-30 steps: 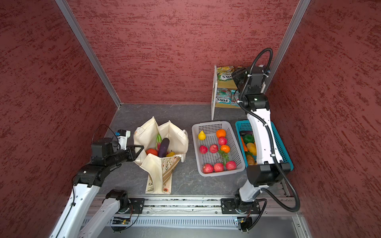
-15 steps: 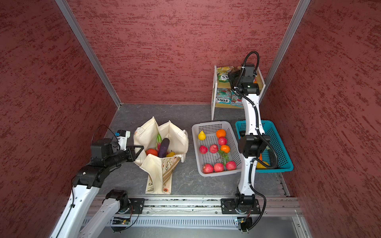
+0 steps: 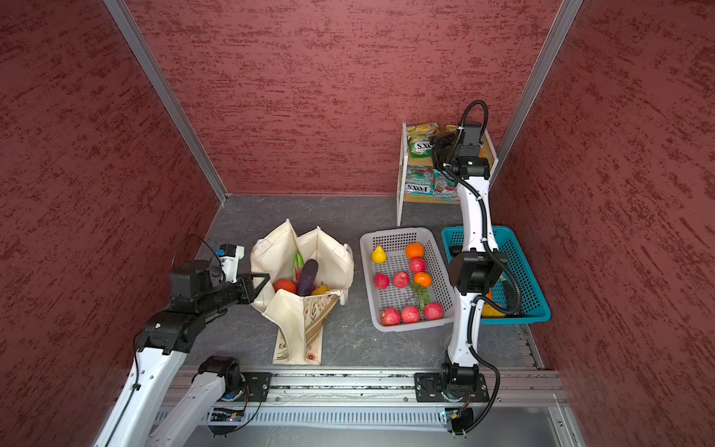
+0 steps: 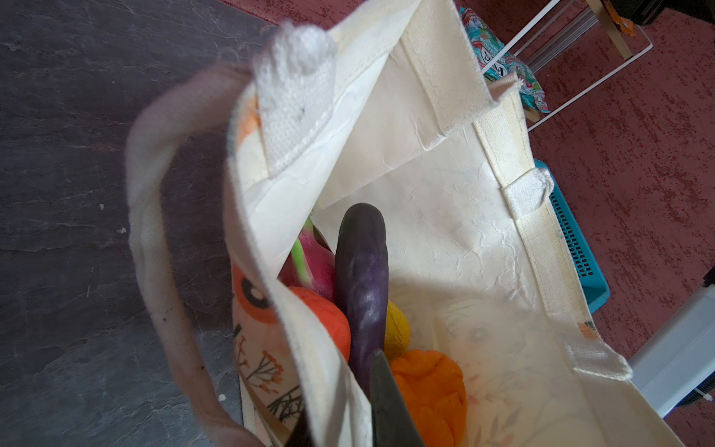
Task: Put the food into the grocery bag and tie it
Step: 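Move the right gripper up to the green candy bag on the shelf, then grasp the green FOX'S candy bag on the shelf with the right gripper, then pull the green candy bag off the shelf and carry it toward the bag, then lower the green candy bag into the tote bag and open the right gripper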
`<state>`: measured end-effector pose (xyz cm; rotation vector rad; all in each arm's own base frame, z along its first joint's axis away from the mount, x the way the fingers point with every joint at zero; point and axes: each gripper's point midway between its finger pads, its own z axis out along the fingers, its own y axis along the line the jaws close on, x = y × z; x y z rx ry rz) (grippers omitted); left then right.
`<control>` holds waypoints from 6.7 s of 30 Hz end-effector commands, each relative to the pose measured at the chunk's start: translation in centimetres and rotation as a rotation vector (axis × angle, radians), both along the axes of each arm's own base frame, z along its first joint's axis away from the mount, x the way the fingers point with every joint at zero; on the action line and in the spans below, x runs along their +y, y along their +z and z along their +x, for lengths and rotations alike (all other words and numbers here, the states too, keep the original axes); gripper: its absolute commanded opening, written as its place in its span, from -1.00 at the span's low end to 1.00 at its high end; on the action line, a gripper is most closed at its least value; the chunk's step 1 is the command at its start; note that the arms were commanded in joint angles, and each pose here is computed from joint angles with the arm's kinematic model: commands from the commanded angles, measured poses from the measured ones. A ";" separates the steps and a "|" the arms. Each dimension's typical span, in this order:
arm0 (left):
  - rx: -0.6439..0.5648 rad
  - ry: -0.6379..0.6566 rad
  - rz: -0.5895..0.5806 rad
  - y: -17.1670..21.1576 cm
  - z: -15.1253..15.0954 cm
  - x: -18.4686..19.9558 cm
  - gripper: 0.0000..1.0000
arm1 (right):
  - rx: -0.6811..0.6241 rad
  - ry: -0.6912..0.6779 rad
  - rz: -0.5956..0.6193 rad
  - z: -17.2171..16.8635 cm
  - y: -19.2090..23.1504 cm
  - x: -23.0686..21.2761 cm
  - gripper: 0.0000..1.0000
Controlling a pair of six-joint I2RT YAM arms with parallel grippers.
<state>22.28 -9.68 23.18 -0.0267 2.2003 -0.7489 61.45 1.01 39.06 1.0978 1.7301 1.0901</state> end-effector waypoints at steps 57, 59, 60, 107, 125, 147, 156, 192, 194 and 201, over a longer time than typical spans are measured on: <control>-0.040 -0.012 -0.007 0.5 -0.2 -0.2 -0.64 | 0.019 -0.045 0.046 2.0 -2.7 0.4 -0.34; -0.040 -0.009 -0.006 0.5 -0.1 -0.1 -0.64 | 0.010 -0.047 0.048 2.1 -2.5 0.5 -0.48; -0.040 -0.008 -0.006 0.5 -0.1 -0.1 -0.64 | 0.002 -0.046 0.049 2.1 -2.3 0.6 -0.56; -0.033 -0.011 -0.007 0.4 0.0 -0.1 -0.64 | -0.720 0.104 -0.080 -10.8 24.2 7.1 -1.00; -0.031 -0.015 -0.005 0.3 0.0 -0.2 -0.73 | -0.729 0.526 -0.207 -26.0 17.0 22.6 -1.00; -0.029 -0.020 -0.004 0.2 0.1 -0.2 -1.00 | -0.569 0.871 -0.393 -38.0 3.9 35.6 -1.00; -0.046 -0.011 0.001 0.5 0.0 -0.1 -1.00 | -0.565 1.000 -0.428 -40.3 2.1 40.3 -1.00; -0.155 0.085 0.013 2.4 -0.4 1.9 -1.00 | -0.334 1.084 -0.715 -36.2 -9.2 44.3 -0.25; -0.152 0.085 0.012 2.4 -0.3 1.9 -1.00 | -0.321 1.061 -0.741 -35.8 -9.1 43.9 -0.08; -0.153 0.093 0.012 2.4 -0.3 2.1 -1.00 | -0.333 0.987 -0.802 -35.0 -7.5 42.2 0.13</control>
